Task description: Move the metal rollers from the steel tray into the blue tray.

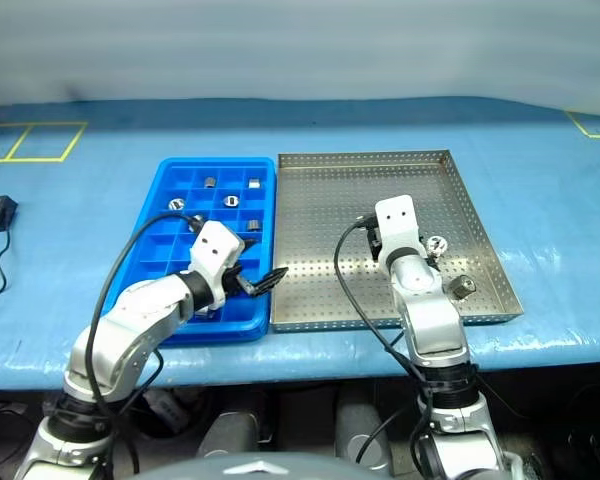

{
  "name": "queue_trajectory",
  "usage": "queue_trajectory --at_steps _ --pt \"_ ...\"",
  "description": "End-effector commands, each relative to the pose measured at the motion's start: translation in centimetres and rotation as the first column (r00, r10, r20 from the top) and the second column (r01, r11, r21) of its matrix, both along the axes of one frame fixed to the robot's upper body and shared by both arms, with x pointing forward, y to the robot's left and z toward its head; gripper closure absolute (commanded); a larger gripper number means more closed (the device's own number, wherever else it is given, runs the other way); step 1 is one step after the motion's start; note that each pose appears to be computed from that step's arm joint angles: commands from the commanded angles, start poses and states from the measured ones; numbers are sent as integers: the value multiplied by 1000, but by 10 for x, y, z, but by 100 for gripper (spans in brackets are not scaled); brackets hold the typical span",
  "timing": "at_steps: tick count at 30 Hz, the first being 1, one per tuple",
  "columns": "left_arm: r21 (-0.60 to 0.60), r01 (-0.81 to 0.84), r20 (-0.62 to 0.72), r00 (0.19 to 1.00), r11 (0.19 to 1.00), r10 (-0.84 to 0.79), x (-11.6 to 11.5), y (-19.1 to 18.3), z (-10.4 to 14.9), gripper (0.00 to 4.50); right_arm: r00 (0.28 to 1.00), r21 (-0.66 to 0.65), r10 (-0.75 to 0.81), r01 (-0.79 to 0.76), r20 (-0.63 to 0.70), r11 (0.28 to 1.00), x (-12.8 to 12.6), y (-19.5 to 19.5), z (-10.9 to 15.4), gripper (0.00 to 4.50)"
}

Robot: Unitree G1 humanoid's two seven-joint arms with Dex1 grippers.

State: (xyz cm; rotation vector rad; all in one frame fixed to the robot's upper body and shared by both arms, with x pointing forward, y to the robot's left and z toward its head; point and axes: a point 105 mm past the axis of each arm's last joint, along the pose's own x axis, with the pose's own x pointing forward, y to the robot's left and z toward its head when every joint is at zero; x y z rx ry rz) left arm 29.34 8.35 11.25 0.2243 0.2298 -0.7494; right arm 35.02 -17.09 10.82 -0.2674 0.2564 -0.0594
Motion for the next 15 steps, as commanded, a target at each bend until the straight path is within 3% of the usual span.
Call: queue_trajectory --at_steps 1,5,11,15 --pt "6 23 15 1000 1000 -23 1 -4 0 9 983 -39 -167 170 75 985 -4 -30 15 154" --pt "-4 38 10 999 999 -38 -1 -5 -1 9 966 9 -251 251 55 968 -10 -43 10 154" --pt "-105 254 57 967 962 -249 -17 -39 15 9 959 -4 -282 282 -24 959 -25 -57 -6 154" --pt "-126 301 60 953 945 -296 -13 -49 15 9 957 10 -283 284 -61 959 -32 -57 -11 154"
